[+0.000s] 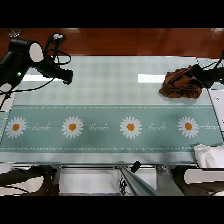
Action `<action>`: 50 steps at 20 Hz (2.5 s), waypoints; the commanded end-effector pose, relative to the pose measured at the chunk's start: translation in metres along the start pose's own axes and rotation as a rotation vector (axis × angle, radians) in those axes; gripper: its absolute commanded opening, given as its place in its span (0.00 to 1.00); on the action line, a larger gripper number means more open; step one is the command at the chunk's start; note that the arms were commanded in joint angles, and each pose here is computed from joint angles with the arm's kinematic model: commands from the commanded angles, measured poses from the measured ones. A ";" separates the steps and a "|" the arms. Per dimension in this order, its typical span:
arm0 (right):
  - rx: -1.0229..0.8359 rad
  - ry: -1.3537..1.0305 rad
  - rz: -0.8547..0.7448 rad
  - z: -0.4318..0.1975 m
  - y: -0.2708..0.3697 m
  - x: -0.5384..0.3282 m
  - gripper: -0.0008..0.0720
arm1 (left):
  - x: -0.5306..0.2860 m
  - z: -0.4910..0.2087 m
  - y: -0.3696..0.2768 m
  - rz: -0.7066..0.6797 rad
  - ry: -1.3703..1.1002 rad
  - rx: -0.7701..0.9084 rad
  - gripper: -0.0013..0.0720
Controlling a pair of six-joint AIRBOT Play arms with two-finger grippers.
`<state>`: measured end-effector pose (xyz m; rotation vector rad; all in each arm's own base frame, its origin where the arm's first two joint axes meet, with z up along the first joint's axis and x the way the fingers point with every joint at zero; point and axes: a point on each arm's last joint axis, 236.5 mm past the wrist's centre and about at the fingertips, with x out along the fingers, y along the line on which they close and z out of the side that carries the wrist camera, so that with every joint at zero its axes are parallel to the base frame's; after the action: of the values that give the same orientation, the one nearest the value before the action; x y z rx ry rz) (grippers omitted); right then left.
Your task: Fold the shirts.
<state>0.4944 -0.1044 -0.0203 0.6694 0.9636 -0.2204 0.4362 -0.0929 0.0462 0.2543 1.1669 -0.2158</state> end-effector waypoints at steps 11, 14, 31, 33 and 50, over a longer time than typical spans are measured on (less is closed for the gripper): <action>-0.120 0.047 0.082 -0.009 0.038 0.004 0.05 | -0.009 -0.017 -0.012 -0.023 0.078 0.011 0.99; -0.300 -0.124 0.168 0.030 0.095 -0.092 0.05 | -0.039 -0.008 -0.020 -0.064 0.056 -0.007 0.98; -0.597 -0.864 0.510 -0.064 0.223 -0.540 0.05 | -0.428 -0.003 -0.052 -0.250 -0.862 0.013 0.98; -0.621 -0.691 0.496 -0.080 0.219 -0.504 0.05 | -0.431 -0.012 -0.052 -0.245 -0.853 0.018 0.99; -0.720 0.197 0.700 -0.312 0.292 -0.232 0.05 | -0.364 -0.034 -0.047 -0.236 -0.576 -0.068 0.98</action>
<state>0.2960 0.2180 0.2322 0.3576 0.7589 0.7001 0.2559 -0.1236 0.3775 -0.0051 0.5735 -0.4715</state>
